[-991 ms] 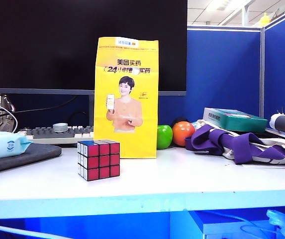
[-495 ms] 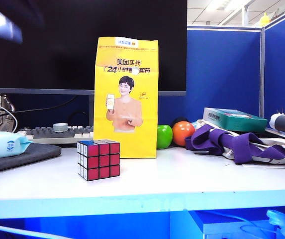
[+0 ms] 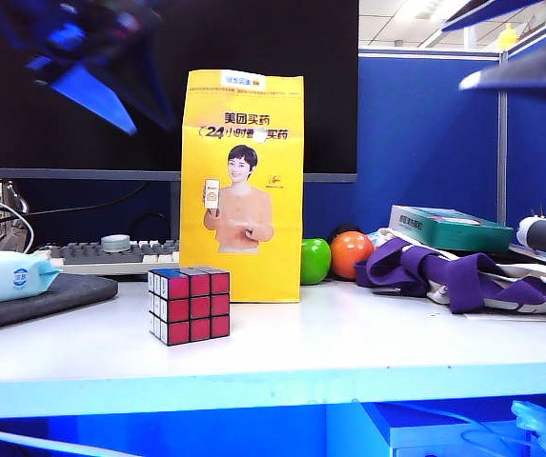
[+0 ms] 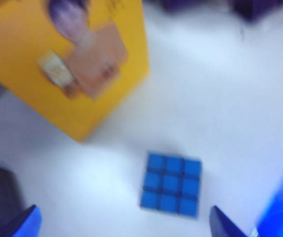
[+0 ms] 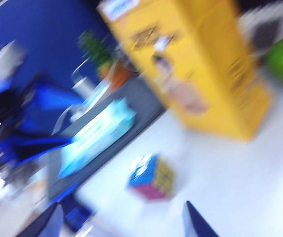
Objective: Pick up the Rubik's Cube and throw it into the yellow paper bag.
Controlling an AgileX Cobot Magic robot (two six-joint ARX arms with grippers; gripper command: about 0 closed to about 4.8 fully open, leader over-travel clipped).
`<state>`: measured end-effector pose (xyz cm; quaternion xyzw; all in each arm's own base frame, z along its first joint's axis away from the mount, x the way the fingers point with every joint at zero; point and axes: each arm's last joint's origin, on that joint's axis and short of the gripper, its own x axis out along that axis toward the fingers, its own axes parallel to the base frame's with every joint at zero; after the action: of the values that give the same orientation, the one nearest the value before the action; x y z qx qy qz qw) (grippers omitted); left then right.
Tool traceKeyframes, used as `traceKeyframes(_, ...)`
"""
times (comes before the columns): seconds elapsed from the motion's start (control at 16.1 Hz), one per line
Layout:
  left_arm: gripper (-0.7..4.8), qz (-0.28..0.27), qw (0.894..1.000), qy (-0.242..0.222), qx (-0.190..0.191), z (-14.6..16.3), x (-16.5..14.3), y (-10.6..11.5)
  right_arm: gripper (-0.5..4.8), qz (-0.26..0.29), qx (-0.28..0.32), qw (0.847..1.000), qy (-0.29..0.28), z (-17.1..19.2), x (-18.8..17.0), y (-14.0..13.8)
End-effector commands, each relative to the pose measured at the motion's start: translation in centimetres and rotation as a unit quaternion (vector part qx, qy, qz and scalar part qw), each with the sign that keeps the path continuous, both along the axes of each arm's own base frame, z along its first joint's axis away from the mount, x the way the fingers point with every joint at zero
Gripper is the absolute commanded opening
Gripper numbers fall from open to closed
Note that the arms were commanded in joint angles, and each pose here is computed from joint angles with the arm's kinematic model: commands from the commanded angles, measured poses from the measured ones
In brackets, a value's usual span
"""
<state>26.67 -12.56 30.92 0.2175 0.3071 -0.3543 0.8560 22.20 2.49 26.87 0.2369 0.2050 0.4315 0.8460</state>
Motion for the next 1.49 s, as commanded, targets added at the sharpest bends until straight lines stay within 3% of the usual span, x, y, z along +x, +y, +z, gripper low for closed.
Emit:
traceKeyframes(0.06, 4.79, 0.0, 0.997, 0.062, 0.036, 0.5, 0.9, -0.3, 3.15, 0.059, 0.011, 0.998, -0.005, 0.2, 0.1, 0.6)
traceKeyframes(0.19, 4.79, -0.002, 0.996, 0.079, 0.042, 1.3, 1.3, -0.5, 3.16, 0.099, 0.014, 0.995, -0.013, 0.2, -0.1, 1.2)
traceKeyframes(0.37, 4.79, -0.014, 0.994, 0.102, 0.037, 1.7, 1.4, -0.7, 3.16, 0.106, 0.014, 0.994, -0.008, 0.1, -0.2, 1.4)
traceKeyframes(0.56, 4.79, -0.033, 0.987, 0.144, 0.058, 0.5, 1.5, -1.0, 3.16, 0.109, 0.014, 0.994, -0.007, 0.1, -0.2, 1.5)
traceKeyframes(0.87, 4.79, -0.077, 0.978, 0.178, 0.076, -1.5, 1.3, -4.4, 3.16, 0.113, 0.01, 0.993, -0.016, 0.1, -0.2, 1.6)
traceKeyframes(1.18, 4.79, -0.038, 0.97, 0.197, 0.137, -2.8, 3.8, -6.8, 3.16, 0.117, 0.006, 0.993, -0.025, 0.1, -0.2, 1.6)
traceKeyframes(1.49, 4.79, -0.034, 0.957, 0.24, 0.159, -3.0, 5.3, -7.6, 3.16, 0.121, 0.005, 0.992, -0.028, 0.1, -0.3, 1.6)
